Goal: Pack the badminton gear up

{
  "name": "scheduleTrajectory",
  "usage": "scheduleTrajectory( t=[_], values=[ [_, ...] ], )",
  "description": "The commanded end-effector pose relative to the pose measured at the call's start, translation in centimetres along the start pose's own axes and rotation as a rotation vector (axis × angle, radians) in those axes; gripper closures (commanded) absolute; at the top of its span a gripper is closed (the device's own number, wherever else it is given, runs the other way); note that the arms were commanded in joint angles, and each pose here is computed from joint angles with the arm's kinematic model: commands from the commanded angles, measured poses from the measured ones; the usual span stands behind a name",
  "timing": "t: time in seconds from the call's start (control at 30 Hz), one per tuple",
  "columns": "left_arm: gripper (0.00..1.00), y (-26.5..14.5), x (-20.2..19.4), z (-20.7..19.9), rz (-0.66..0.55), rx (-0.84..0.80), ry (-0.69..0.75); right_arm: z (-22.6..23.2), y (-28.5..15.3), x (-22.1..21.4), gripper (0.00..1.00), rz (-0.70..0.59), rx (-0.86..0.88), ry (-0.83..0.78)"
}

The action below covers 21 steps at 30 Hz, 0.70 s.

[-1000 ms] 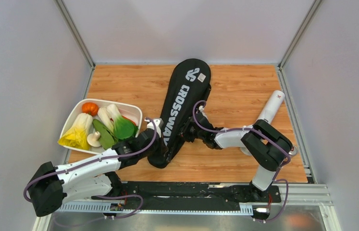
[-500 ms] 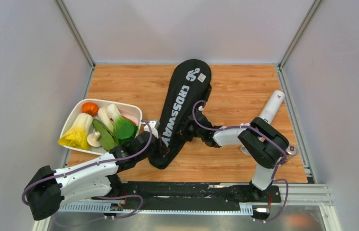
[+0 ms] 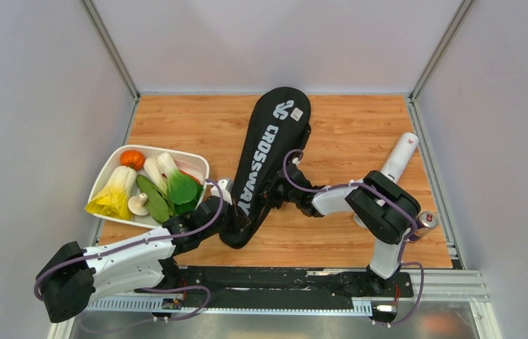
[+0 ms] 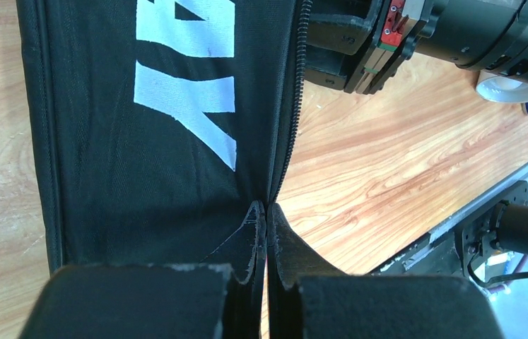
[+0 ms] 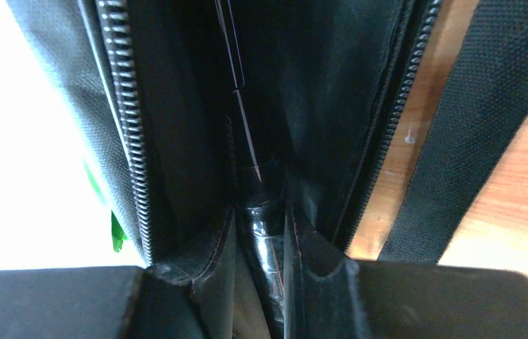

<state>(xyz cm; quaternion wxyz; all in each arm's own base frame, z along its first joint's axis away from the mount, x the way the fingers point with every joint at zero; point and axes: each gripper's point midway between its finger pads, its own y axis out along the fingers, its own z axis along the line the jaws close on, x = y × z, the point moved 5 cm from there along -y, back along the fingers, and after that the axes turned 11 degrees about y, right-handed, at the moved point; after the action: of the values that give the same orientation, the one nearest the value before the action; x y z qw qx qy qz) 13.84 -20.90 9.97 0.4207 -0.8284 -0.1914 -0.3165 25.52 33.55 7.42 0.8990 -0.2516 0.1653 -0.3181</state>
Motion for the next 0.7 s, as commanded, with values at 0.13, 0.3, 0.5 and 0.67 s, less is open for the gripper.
scheduleTrajectory(
  t=[0.13, 0.3, 0.5, 0.67],
  values=[
    [1.00, -0.1, -2.6, 0.0, 0.127, -0.013, 0.007, 2.8, -0.9, 2.7, 0.81, -0.141, 0.103, 0.063],
    [1.00, 0.2, -2.7, 0.8, 0.130, 0.051, 0.031, 1.8, -2.3, 2.8, 0.60, -0.155, -0.006, -0.151],
    [1.00, 0.4, -2.6, 1.2, 0.142, 0.089, 0.054, 0.5, -4.7, 2.9, 0.40, -0.162, -0.040, -0.261],
    [0.93, 0.6, -2.4, 0.5, 0.144, 0.051, 0.059, 2.0, -5.4, 4.9, 0.27, -0.243, -0.010, -0.330]
  ],
)
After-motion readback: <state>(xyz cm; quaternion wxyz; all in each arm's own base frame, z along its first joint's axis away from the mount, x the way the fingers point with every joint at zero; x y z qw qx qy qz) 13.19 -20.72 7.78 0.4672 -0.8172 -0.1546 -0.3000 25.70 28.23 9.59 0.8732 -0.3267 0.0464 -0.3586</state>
